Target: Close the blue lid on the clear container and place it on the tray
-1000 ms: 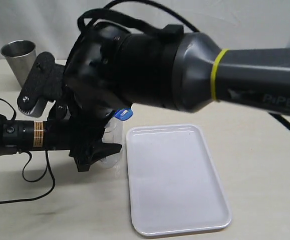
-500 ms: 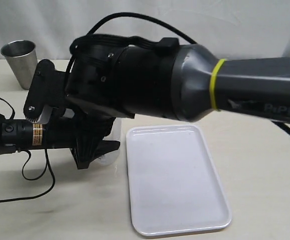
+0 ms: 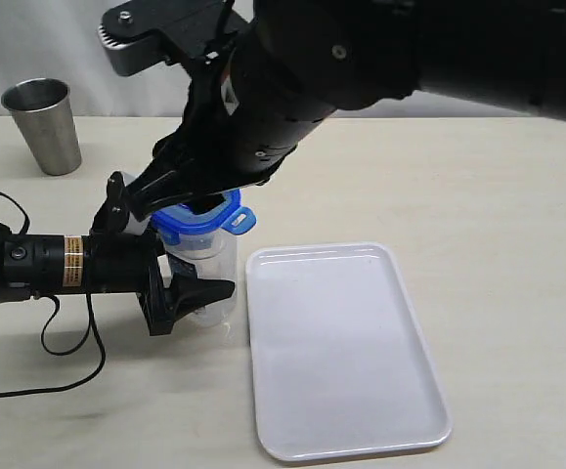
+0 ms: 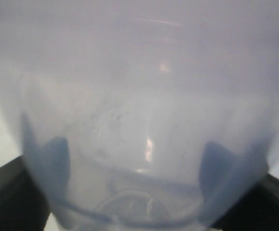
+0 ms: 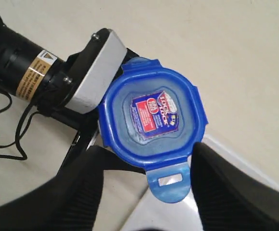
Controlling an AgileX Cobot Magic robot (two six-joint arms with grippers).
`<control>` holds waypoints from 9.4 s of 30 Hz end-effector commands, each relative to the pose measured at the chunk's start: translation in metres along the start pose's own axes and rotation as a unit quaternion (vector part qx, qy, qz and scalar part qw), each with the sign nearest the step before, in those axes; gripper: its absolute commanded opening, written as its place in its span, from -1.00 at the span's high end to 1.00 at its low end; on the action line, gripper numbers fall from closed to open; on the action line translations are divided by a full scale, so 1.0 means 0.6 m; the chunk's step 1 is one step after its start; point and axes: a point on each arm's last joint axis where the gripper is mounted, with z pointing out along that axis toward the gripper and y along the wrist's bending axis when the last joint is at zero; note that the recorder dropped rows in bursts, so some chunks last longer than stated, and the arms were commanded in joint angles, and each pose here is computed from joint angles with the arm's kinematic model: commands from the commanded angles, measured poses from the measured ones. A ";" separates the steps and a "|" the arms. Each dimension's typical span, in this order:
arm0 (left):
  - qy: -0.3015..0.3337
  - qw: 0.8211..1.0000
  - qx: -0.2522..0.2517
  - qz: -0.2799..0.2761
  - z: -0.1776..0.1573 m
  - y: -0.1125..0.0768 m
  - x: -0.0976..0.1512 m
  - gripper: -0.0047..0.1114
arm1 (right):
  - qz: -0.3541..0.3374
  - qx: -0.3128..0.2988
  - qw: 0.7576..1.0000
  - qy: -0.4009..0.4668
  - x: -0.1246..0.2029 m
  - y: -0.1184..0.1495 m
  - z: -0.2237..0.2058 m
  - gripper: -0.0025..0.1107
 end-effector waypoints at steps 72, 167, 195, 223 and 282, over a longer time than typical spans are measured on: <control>0.033 0.999 0.018 0.010 0.000 -0.009 0.015 0.92 | -0.678 -0.050 0.732 -0.057 0.075 -0.051 0.094 0.19; -0.028 0.932 -0.031 0.359 0.000 0.003 -0.006 0.92 | -0.657 -0.142 0.732 0.111 0.026 0.022 0.143 0.29; -0.056 0.940 -0.031 0.336 -0.001 0.000 -0.014 0.92 | -0.636 -0.156 0.745 0.128 0.039 0.028 0.178 0.43; -0.005 0.981 -0.112 0.158 -0.014 0.029 -0.029 0.92 | -0.256 0.036 0.964 -0.058 -0.063 -0.152 -0.042 0.50; 0.417 0.577 -0.162 0.683 0.168 -0.185 -0.210 0.92 | 0.090 0.164 0.946 -0.263 0.176 -0.280 -0.111 0.88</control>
